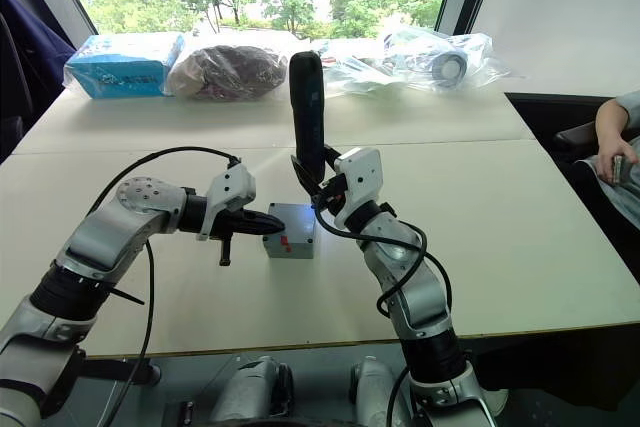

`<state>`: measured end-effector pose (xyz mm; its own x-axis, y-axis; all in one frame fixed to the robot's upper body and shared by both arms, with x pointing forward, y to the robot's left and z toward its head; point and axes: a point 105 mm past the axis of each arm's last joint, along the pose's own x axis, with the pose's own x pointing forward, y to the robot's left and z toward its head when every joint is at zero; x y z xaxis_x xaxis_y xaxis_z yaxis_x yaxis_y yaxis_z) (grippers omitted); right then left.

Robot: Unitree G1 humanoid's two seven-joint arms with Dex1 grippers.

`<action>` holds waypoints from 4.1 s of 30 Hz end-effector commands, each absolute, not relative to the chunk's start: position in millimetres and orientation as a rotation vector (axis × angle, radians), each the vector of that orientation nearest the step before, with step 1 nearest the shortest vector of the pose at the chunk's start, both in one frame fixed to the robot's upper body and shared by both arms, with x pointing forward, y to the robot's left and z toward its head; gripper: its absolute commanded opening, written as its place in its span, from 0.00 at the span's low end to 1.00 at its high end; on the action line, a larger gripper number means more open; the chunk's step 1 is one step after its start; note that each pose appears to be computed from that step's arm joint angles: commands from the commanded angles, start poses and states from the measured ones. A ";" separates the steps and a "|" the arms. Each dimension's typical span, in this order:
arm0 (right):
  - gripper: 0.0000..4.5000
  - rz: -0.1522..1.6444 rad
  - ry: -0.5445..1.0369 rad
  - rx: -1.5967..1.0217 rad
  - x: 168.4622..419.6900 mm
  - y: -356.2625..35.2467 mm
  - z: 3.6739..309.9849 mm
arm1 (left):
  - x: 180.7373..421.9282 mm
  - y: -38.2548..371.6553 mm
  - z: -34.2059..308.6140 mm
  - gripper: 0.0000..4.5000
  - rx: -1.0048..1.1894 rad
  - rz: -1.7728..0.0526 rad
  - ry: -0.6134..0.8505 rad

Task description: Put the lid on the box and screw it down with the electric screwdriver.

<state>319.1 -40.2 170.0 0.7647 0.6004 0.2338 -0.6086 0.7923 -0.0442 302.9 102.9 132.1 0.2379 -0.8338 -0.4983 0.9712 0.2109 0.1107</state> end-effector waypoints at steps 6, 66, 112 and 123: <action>0.41 0.640 -0.090 0.006 322.2 -46.6 130.8 | 300.1 101.7 124.4 0.00 0.455 -1.299 0.395; 0.99 0.347 0.718 0.035 350.4 -257.3 189.2 | 301.7 127.1 195.3 0.00 0.348 -1.190 0.213; 0.99 1.231 0.362 -0.134 240.0 -52.0 140.7 | 340.7 136.7 137.6 0.00 0.502 -1.098 0.367; 0.99 1.074 0.292 -0.375 277.1 -89.0 144.8 | 284.7 149.5 121.4 0.00 0.422 -1.152 0.500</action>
